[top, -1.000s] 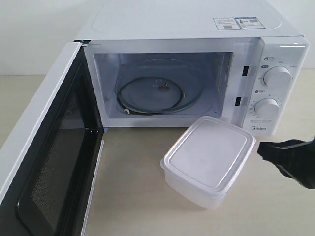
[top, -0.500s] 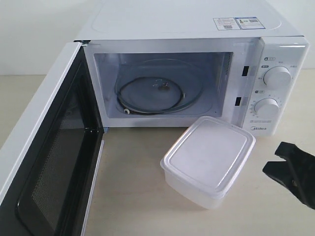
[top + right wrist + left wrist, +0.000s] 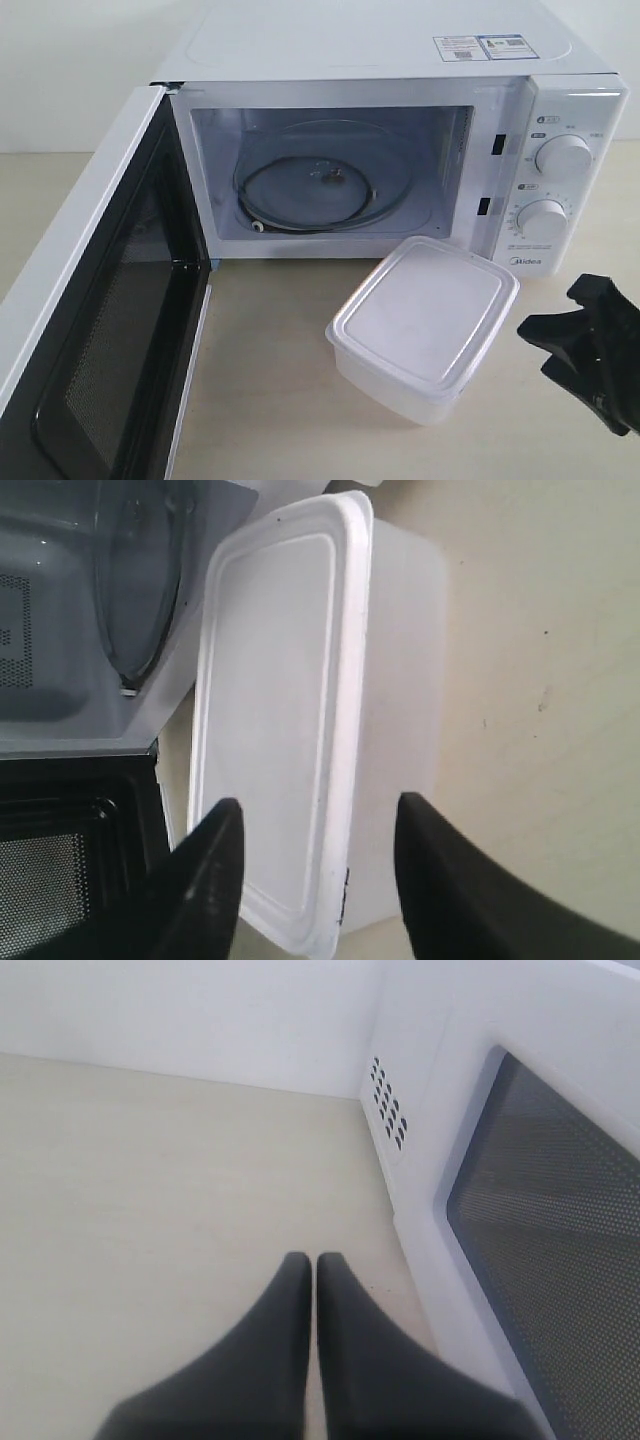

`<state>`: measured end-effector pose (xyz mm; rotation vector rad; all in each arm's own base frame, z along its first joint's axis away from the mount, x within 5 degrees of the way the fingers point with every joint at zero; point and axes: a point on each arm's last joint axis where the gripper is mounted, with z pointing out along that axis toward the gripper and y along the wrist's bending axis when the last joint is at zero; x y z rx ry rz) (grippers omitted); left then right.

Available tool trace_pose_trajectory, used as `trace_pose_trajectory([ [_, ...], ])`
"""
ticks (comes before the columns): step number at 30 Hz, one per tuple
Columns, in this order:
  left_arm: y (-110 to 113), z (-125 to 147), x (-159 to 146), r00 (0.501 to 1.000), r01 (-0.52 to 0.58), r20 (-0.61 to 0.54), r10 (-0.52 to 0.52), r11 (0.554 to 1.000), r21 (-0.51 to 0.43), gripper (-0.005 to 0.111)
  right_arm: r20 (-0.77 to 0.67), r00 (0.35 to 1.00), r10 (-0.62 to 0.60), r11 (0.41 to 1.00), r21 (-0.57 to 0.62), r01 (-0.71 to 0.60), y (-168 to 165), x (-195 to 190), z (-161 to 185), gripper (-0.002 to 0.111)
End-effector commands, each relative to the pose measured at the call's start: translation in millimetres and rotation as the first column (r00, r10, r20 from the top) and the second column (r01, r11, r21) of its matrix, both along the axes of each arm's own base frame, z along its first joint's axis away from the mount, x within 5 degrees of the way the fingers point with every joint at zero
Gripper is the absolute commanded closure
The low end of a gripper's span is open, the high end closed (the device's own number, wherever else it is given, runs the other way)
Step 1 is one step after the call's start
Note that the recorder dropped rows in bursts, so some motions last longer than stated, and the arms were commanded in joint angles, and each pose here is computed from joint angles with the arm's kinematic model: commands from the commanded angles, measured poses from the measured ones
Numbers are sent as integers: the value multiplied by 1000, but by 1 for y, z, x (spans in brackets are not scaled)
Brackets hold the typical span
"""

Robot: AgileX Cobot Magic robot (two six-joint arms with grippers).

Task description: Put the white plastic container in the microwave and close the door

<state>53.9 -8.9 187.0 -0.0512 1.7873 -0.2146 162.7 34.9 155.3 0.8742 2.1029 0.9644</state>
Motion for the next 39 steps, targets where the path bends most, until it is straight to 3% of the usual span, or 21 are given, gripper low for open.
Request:
trace_pose_trajectory([
  [1,0,-1,0,1000,-2,1,2,1000,1,102,-39,999,-10,1000,-14,9,-1,6,-4,62],
  [8,0,-1,0,1000,-2,1,2,1000,1,102,-142,989,43,999,22,-40,4,40,-32,62],
  [13,0,-1,0,1000,-2,1,2,1000,1,102,-99,991,85,996,46,-81,8,60,-35,62],
  [33,0,-1,0,1000,-2,1,2,1000,1,102,-97,982,160,987,-13,-162,10,65,-38,63],
  [36,0,-1,0,1000,-2,1,2,1000,1,102,-97,982,160,987,-13,-162,10,65,-38,71],
  [39,0,-1,0,1000,-2,1,2,1000,1,102,-97,982,162,986,-13,-164,10,65,-38,88],
])
